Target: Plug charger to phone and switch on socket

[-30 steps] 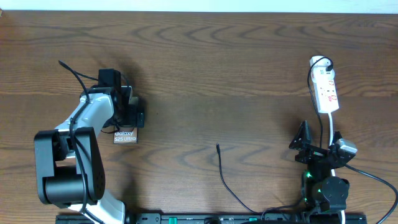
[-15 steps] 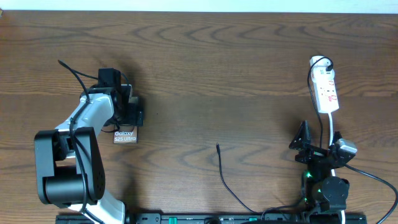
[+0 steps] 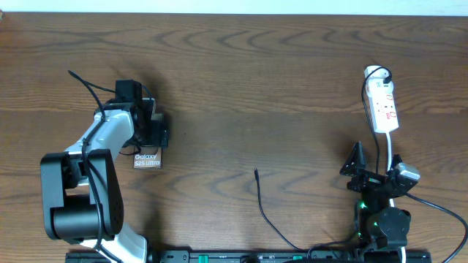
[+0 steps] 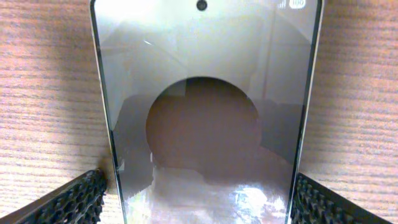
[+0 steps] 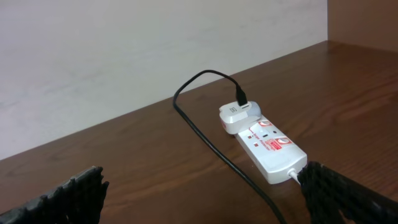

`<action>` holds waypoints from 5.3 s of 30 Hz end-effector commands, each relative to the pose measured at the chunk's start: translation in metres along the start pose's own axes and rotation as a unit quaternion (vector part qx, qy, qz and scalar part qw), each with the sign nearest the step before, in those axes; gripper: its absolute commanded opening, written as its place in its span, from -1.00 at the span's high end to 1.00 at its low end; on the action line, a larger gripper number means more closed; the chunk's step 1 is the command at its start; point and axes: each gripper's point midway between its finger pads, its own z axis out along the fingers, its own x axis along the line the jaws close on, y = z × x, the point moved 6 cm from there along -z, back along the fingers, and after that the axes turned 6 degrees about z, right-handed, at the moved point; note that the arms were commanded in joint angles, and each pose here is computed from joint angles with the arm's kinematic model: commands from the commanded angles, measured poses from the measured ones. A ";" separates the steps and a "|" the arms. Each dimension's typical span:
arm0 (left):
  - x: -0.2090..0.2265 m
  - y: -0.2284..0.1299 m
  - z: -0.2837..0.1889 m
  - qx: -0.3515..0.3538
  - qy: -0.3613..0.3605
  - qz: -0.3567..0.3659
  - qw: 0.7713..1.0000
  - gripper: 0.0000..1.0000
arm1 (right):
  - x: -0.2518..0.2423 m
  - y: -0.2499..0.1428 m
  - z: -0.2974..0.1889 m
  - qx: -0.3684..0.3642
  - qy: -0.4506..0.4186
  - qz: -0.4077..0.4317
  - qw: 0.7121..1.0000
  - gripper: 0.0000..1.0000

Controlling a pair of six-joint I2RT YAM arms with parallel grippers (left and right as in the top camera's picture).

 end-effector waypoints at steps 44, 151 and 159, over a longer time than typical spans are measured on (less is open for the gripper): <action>0.001 -0.008 0.009 0.002 0.006 0.002 1.000 -1.00 | 0.000 0.000 0.000 -0.002 -0.002 -0.002 1.000 -0.99; -0.002 -0.008 0.009 0.001 -0.009 0.002 1.000 -0.21 | 0.000 0.000 0.000 -0.002 -0.002 -0.002 1.000 -0.99; -0.002 -0.008 0.009 0.001 -0.009 0.002 1.000 -0.11 | 0.000 0.000 0.000 -0.002 -0.002 -0.002 1.000 -0.99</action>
